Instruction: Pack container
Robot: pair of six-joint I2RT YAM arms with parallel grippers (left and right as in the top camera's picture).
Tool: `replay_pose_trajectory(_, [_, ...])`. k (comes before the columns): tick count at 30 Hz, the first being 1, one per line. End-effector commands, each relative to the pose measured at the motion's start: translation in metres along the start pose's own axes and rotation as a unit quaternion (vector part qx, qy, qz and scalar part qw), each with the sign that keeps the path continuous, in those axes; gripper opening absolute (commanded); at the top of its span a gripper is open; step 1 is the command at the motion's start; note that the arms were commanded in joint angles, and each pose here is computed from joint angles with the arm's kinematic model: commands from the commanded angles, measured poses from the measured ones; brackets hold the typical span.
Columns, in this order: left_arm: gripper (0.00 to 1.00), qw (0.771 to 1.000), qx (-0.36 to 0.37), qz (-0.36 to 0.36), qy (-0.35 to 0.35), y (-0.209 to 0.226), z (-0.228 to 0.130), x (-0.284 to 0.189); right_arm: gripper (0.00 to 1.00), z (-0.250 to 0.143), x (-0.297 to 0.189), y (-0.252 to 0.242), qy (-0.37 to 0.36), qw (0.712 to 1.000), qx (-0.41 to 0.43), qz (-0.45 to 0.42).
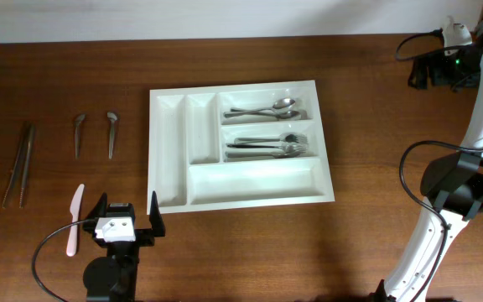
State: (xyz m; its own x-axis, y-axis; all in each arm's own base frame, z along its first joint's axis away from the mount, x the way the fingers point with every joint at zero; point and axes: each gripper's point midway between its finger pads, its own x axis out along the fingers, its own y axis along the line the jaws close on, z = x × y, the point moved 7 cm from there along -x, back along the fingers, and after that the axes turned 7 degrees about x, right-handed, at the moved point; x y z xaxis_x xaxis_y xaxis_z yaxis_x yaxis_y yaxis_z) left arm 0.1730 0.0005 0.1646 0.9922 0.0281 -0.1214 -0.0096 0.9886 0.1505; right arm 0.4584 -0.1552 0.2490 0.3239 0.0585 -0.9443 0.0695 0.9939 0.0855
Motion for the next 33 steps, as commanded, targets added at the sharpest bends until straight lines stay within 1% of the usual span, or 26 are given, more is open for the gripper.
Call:
replay_pose_trajectory(1, [0.99,1.000,0.007,0.001,-0.001,0.000,-0.001,0.000,0.99,0.000,-0.006,-0.002,-0.006,1.000,0.016,-0.007])
replay_pose_trajectory(11, [0.99,1.000,0.007,0.007,-0.008,0.002,0.002,0.000,0.99,0.001,-0.006,-0.003,-0.010,1.000,0.015,-0.008])
replay_pose_trajectory(15, [0.99,0.999,0.005,0.000,-0.041,0.002,0.019,-0.003,0.99,0.001,-0.006,-0.003,-0.010,1.000,0.015,-0.008])
replay_pose_trajectory(18, [0.99,0.999,0.004,0.020,-0.035,0.010,0.036,-0.011,0.99,0.001,-0.006,-0.003,-0.010,1.000,0.015,-0.008])
replay_pose_trajectory(20, [0.99,0.999,0.012,0.047,-0.007,0.020,0.047,-0.019,0.99,0.001,-0.006,-0.003,-0.010,1.000,0.015,-0.008])
replay_pose_trajectory(22, [0.99,0.995,0.030,0.090,0.034,0.034,0.061,-0.029,0.99,0.001,-0.006,-0.003,-0.010,1.000,0.015,-0.008])
replay_pose_trajectory(26, [0.99,0.981,0.044,0.147,0.121,0.059,0.098,-0.044,0.99,0.001,-0.006,-0.003,-0.010,1.000,0.015,-0.008])
replay_pose_trajectory(31, [0.99,0.960,0.043,0.166,0.220,0.086,0.155,-0.032,0.99,0.001,-0.006,-0.003,-0.010,1.000,0.015,-0.008])
replay_pose_trajectory(33, [0.99,0.954,0.060,0.141,0.258,0.093,0.176,-0.020,0.99,0.001,-0.006,-0.003,-0.010,1.000,0.015,-0.008])
